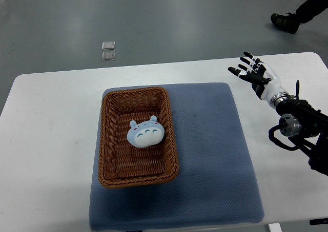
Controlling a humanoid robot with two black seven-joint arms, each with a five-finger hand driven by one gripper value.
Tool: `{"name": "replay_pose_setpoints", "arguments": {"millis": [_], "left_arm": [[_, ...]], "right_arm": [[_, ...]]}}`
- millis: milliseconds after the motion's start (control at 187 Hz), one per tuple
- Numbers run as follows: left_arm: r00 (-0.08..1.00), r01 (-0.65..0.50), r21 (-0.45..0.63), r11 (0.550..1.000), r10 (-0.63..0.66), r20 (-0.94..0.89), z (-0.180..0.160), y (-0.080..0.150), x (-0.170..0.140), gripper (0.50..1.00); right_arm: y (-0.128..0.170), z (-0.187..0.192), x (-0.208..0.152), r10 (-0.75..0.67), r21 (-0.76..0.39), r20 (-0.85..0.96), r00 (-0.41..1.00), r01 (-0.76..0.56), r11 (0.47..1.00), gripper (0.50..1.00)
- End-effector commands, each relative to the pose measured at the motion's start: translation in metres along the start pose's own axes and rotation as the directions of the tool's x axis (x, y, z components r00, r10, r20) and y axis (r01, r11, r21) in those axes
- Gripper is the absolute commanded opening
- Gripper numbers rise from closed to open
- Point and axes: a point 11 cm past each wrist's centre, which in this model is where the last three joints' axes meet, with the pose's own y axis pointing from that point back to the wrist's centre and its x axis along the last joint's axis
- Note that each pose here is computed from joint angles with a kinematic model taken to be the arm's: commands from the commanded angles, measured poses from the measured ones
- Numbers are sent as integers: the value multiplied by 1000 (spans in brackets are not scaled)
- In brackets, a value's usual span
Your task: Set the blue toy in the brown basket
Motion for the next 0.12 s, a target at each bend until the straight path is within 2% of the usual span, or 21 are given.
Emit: {"name": "replay_pose_setpoints", "arguments": {"millis": [0,118], "left_arm": [[1000,0,-1,1000,0,0,0,0,0,1000],[1000,0,0,1000,0,-2,0,0,0,1000]], "right_arm": [[0,1,1,6,-1,-3,1000,-6,1000,911],[-1,2,-1,6,-1,0,1000,-6,1000,911]]}}
